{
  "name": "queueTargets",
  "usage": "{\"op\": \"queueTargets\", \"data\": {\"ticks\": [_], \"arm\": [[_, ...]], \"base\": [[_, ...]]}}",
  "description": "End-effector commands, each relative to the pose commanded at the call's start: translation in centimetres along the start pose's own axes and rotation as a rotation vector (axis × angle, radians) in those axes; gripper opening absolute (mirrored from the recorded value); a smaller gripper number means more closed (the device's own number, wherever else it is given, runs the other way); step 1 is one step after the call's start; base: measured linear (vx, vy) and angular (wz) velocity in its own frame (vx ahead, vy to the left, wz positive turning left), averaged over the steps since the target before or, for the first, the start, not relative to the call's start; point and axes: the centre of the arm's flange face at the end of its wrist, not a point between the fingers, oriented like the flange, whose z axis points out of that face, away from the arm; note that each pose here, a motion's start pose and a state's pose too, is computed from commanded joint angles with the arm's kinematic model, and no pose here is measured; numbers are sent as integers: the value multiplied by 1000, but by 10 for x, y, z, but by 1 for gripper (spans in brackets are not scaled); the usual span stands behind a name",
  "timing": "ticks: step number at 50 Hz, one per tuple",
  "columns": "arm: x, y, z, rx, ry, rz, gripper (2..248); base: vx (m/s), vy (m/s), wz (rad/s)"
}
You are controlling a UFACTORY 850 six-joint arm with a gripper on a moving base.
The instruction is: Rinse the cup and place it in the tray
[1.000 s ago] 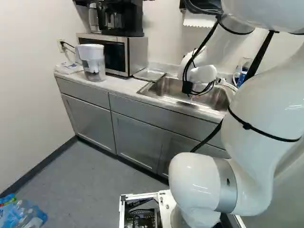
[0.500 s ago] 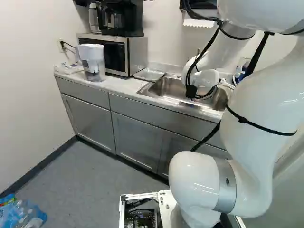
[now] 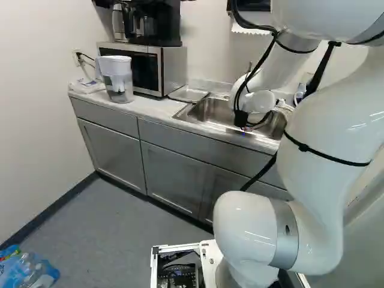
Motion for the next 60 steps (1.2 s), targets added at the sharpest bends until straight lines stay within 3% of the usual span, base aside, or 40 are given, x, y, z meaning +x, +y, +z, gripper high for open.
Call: {"op": "queueTargets", "data": {"ticks": [60], "arm": [[9, 8, 3, -14, 81, 7, 126]], "base": [[0, 0, 0]]}}
